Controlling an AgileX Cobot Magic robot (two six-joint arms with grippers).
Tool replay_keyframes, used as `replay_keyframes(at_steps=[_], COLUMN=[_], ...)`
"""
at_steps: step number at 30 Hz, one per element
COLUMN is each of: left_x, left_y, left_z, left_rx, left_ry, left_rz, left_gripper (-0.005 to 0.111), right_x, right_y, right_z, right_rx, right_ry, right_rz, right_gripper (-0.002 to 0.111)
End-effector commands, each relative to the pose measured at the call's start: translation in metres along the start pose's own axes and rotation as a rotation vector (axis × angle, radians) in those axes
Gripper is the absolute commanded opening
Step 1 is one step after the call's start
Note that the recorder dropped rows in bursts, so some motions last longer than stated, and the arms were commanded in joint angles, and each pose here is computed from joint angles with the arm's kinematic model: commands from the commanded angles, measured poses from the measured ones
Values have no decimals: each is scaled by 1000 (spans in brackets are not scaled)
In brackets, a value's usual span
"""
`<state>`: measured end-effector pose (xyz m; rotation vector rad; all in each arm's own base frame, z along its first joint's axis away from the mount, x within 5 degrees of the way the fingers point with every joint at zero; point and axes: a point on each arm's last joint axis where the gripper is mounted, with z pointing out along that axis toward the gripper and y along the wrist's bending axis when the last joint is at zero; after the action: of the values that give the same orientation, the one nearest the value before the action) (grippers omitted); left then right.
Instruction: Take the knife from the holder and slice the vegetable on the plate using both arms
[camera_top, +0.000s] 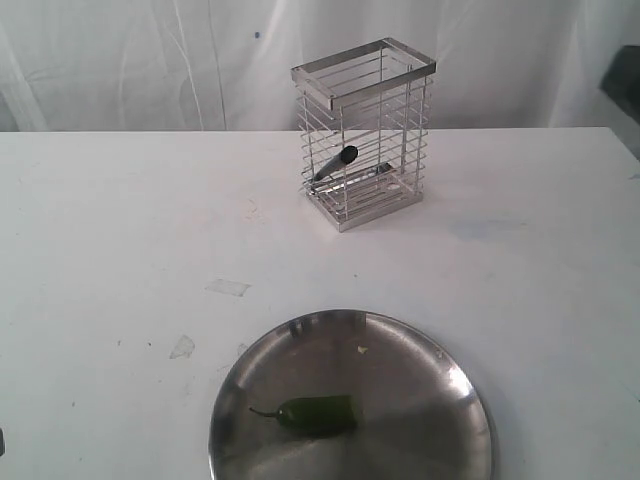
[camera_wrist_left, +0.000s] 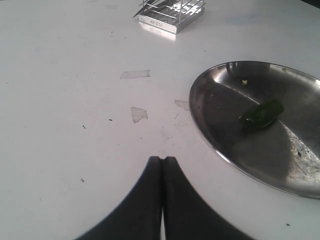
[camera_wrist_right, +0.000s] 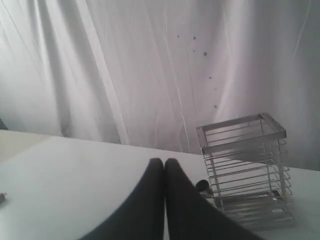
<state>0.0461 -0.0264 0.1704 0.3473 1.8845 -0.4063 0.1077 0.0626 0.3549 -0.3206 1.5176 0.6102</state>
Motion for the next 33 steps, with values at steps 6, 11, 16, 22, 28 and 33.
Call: replay_keyframes(at_steps=[6, 11, 16, 22, 28, 33], left_x=[1, 1, 1, 1, 1, 1], left_y=[0, 0, 0, 0, 0, 0], left_z=[0, 0, 0, 0, 0, 0], left_rx=[1, 1, 1, 1, 1, 1], left_ry=[2, 2, 2, 2, 2, 2], left_rz=[-4, -4, -4, -4, -4, -4], left_gripper=[0, 0, 0, 0, 0, 0], right_x=[-15, -3, 33, 54, 49, 47], right_y=[-49, -65, -55, -20, -32, -45], right_z=[28, 21, 21, 44, 95, 162], right_rx=[484, 670, 539, 139, 186, 187], right_ry=[42, 126, 475, 626, 474, 529], right_rz=[-367, -225, -33, 240, 484, 532], right_gripper=[0, 0, 0, 5, 36, 46])
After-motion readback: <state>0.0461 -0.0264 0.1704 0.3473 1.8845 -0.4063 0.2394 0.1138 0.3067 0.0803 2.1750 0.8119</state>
